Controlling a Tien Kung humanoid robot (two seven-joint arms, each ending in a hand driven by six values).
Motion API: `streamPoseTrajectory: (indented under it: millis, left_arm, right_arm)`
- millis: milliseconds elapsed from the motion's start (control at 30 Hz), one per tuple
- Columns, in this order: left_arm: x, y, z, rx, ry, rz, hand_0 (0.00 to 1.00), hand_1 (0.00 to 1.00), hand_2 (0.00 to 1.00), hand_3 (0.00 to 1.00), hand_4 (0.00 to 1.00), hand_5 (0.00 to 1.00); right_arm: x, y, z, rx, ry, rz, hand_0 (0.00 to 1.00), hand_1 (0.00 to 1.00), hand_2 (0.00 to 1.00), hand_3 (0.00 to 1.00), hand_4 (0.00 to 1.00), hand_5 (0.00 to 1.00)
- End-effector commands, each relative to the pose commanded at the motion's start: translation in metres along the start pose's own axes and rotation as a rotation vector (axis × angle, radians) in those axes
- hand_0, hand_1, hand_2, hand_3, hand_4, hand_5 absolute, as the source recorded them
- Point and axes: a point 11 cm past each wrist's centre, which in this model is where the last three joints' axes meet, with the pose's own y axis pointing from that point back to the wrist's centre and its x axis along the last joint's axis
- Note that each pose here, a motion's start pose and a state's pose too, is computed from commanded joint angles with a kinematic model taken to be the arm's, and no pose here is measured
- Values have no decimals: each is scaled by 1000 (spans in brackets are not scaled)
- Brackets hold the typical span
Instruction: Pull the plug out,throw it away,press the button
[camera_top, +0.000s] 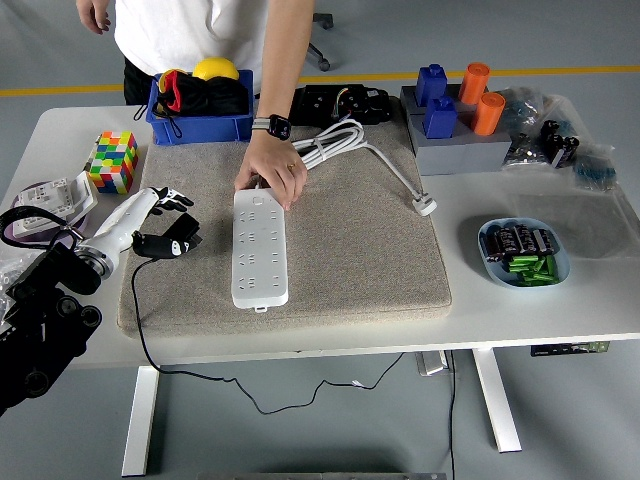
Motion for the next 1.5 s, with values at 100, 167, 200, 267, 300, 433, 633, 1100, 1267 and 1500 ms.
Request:
streamPoseTrajectory:
  millis: [100,167,200,267,300,433,633,1100,1267,1500]
  left_arm:
    - [0,0,0,0,1,-1,735,761,702,716,893,2]
    - [0,0,1,-3,1,0,735,761,702,716,893,2]
    - [1,0,3,-7,2,3,735,761,702,716,893,2]
    - [2,0,7,-22,2,8,728,749,701,713,899,2]
    - [3,0,11,-35,3,11,728,749,701,713,899,2]
    - [4,-2,28,-85,4,14,728,749,701,713,899,2]
    - [1,-12,47,-120,-14,-23,501,652,673,685,839,2]
    - [-3,-41,83,-131,-115,-101,155,2,22,591,12,2]
    - [-5,-53,92,-105,-202,-128,139,2,7,586,6,2]
    - [-7,-66,99,-69,-310,-156,132,2,5,589,2,2]
  right_arm:
    - [0,0,0,0,-2,-1,742,674,674,632,661,522]
    - [0,0,0,0,-2,-1,742,674,674,632,661,522]
    - [0,0,0,-1,-2,0,742,674,674,632,661,522]
    - [0,0,0,0,-3,0,742,674,674,632,661,522]
    - [0,0,0,0,-3,0,742,674,674,632,661,522]
    - [0,0,1,-1,-2,0,742,674,674,632,661,522]
    - [-1,0,-1,3,-4,-1,741,674,673,633,661,522]
    - [1,0,-1,1,-7,3,742,674,673,632,661,522]
    - [1,0,-2,3,-8,3,742,674,673,632,661,521]
    - [3,0,-2,3,-5,7,742,674,673,632,660,521]
